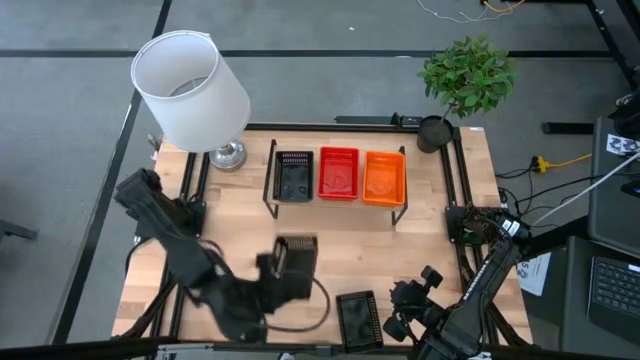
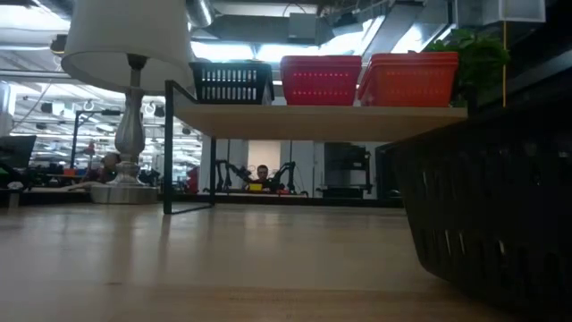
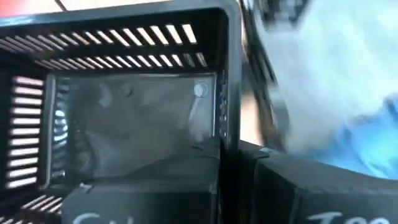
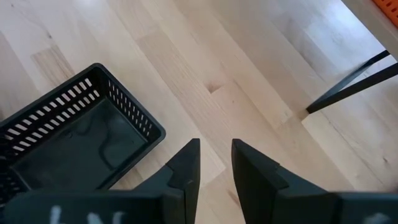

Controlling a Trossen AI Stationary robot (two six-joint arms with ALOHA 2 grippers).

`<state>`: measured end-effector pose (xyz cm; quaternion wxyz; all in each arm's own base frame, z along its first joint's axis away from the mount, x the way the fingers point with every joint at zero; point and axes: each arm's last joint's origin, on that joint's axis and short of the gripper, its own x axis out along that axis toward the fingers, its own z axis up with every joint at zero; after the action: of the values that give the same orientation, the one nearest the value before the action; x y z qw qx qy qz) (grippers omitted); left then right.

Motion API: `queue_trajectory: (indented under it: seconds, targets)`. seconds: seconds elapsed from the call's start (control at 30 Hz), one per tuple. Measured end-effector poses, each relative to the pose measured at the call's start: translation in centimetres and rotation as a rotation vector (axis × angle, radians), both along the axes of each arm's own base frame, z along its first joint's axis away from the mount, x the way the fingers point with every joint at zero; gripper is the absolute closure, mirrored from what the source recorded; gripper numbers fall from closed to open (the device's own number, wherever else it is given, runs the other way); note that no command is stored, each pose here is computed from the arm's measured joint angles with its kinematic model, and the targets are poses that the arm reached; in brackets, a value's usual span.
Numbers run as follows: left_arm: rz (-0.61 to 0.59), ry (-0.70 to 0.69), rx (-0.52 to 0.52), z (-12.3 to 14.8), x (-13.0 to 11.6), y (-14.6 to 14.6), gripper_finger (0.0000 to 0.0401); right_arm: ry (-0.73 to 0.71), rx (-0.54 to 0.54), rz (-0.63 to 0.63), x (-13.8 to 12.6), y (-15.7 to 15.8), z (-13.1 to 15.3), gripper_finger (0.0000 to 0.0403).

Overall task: Stack baskets on shelf by color
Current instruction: Stack the top black bin on top of the black bin on the shelf

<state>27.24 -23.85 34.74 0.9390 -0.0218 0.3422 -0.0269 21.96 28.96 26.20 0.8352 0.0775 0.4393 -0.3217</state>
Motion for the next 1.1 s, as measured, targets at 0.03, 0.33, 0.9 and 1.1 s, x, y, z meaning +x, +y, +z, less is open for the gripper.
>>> queue_trajectory:
  seconds: [0.03,0.33,0.9,1.1]
  targets:
    - [0.013,-0.051,0.042,1.8,-0.5,0.4,0.0401,0.0,0.0,0.0,0.0,0.0,0.0,0.0312]
    - [0.22,-0.029,0.325,8.9,-2.7,9.8,0.0401,0.0,0.001,0.001,0.0,0.0,0.0,0.0312]
    - [0.185,0.364,0.236,1.6,2.4,21.8,0.0401,-0.001,0.002,0.001,0.0,0.0,0.0,0.0312]
    - [0.154,0.36,0.172,1.6,2.7,23.1,0.0401,0.0,0.005,0.001,0.0,0.0,0.0,0.0312]
